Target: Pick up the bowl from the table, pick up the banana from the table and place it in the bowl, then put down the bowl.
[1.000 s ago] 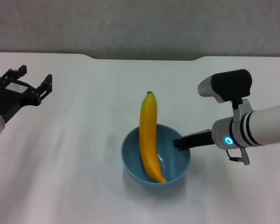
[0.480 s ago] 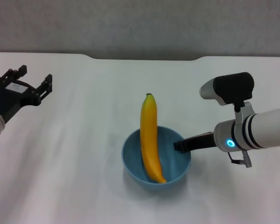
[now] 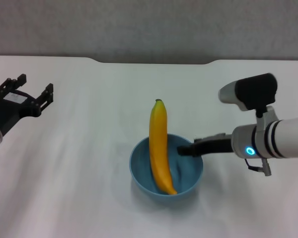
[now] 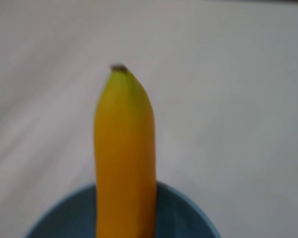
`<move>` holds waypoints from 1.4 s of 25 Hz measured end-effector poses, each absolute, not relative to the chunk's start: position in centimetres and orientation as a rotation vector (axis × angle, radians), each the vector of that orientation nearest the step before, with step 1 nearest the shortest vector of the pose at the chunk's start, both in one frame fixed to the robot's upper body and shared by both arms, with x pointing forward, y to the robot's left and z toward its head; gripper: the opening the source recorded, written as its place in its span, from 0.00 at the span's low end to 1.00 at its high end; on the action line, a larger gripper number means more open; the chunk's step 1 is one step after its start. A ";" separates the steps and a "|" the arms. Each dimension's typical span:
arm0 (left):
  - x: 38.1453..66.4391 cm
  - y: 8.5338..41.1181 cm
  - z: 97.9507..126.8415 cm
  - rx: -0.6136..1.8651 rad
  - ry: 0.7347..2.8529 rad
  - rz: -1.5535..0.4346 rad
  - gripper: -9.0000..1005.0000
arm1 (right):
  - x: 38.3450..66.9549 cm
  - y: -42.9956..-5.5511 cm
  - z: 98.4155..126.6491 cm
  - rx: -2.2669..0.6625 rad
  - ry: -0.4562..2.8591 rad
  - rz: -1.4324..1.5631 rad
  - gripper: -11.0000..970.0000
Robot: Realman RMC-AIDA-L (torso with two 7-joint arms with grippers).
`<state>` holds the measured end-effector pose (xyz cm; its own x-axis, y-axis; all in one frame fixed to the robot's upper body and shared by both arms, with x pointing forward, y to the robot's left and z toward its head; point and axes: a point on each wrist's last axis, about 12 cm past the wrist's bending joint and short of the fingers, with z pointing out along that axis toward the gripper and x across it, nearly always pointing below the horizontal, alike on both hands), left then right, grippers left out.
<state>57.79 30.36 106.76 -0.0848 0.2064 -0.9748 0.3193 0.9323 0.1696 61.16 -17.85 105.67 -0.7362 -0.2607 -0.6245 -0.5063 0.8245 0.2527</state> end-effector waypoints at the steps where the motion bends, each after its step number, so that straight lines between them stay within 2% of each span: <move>1: 57.7 30.4 106.7 0.405 1.670 -0.097 0.72 | 61.0 -18.0 105.8 -0.561 2.397 0.560 0.46; 6: 57.2 30.7 106.6 0.407 1.668 -0.091 0.72 | 60.3 -19.7 106.8 -0.525 2.298 0.567 0.71; 12: 56.7 30.3 107.2 0.463 1.659 -0.037 0.72 | 60.0 -23.1 107.0 -0.421 2.256 0.534 0.81; 17: 56.4 29.3 107.3 0.549 1.674 0.052 0.72 | 59.8 -24.1 106.8 -0.388 2.253 0.519 0.81; 35: 53.8 27.1 106.0 0.495 1.656 -0.045 0.72 | 57.9 -27.1 104.5 -0.299 2.159 0.517 0.81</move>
